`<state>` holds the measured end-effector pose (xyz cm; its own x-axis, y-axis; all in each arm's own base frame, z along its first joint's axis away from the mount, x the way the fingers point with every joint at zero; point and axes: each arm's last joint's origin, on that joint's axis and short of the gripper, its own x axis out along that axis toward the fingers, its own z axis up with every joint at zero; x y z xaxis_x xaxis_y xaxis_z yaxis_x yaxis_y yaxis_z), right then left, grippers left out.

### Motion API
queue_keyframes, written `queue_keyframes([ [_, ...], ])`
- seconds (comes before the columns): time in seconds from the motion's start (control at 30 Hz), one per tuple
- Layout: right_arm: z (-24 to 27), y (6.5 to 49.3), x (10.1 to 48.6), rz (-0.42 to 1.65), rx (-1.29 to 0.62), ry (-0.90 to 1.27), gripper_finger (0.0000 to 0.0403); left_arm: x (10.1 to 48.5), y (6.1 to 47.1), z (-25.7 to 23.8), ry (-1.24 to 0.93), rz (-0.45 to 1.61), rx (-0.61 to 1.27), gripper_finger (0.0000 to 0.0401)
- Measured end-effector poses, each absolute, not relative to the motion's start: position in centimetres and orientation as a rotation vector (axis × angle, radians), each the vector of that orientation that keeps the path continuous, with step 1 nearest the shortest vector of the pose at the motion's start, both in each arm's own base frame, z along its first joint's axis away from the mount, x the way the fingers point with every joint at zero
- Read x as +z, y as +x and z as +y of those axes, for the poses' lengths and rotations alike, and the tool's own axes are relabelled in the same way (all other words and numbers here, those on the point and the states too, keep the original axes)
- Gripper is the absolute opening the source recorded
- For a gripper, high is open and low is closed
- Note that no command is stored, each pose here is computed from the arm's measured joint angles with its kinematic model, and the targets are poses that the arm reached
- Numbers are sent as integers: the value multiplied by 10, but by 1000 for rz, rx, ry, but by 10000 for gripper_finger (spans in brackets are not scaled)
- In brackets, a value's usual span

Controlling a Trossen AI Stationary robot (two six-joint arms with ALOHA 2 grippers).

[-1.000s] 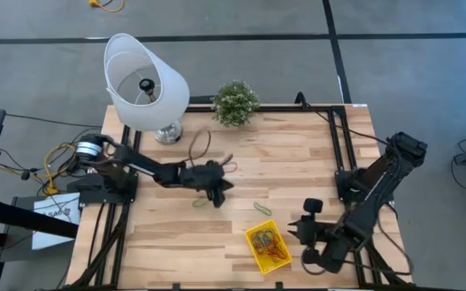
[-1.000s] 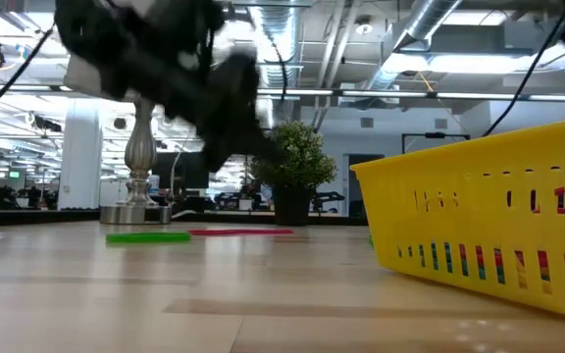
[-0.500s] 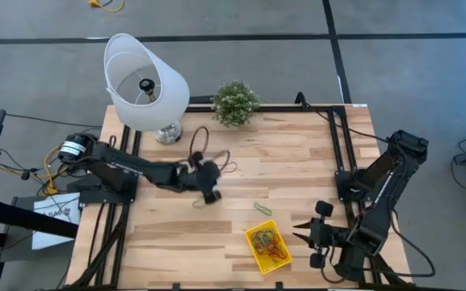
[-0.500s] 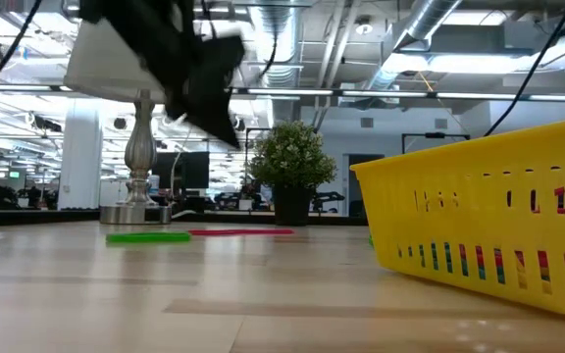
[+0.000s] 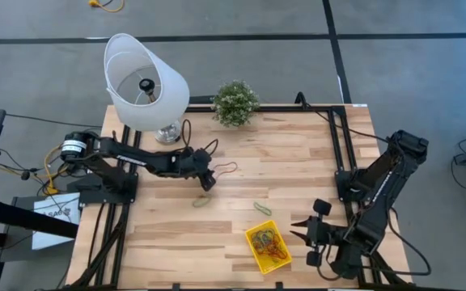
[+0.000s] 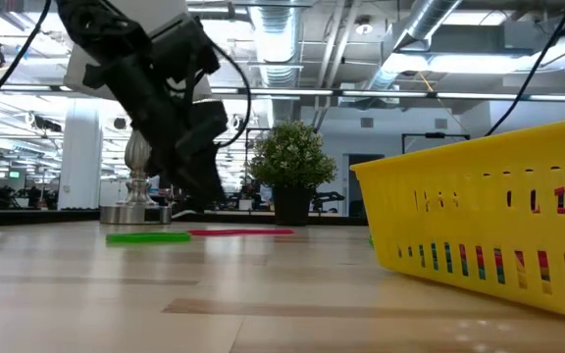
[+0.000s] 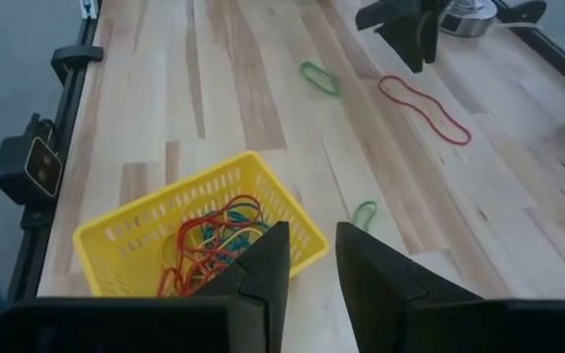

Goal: Pick and place items into bin
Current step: Put the red rubber band into the bin

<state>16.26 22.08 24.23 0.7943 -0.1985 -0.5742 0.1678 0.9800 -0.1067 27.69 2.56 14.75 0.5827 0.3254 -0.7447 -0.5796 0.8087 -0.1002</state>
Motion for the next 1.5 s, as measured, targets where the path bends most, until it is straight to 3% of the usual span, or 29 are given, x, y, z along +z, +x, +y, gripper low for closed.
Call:
queue_keyframes([
  [0.4, 221, 162, 242, 627, -197, -57, 82, 113, 279, 20, -316, 769, 552, 170],
  [0.77, 221, 163, 242, 628, -196, -57, 82, 89, 287, 28, -337, 766, 686, 164],
  [0.9, 221, 163, 242, 627, -196, -57, 82, 82, 290, 28, -341, 752, 708, 123],
  [1.1, 221, 163, 242, 628, -196, -56, 82, 78, 292, 29, -356, 729, 716, 12],
  [1.3, 221, 163, 242, 627, -196, -56, 82, 93, 304, 18, -375, 649, 625, 1],
  [1.5, 221, 163, 242, 627, -197, -54, 82, 151, 335, -20, -357, 516, 303, 0],
])
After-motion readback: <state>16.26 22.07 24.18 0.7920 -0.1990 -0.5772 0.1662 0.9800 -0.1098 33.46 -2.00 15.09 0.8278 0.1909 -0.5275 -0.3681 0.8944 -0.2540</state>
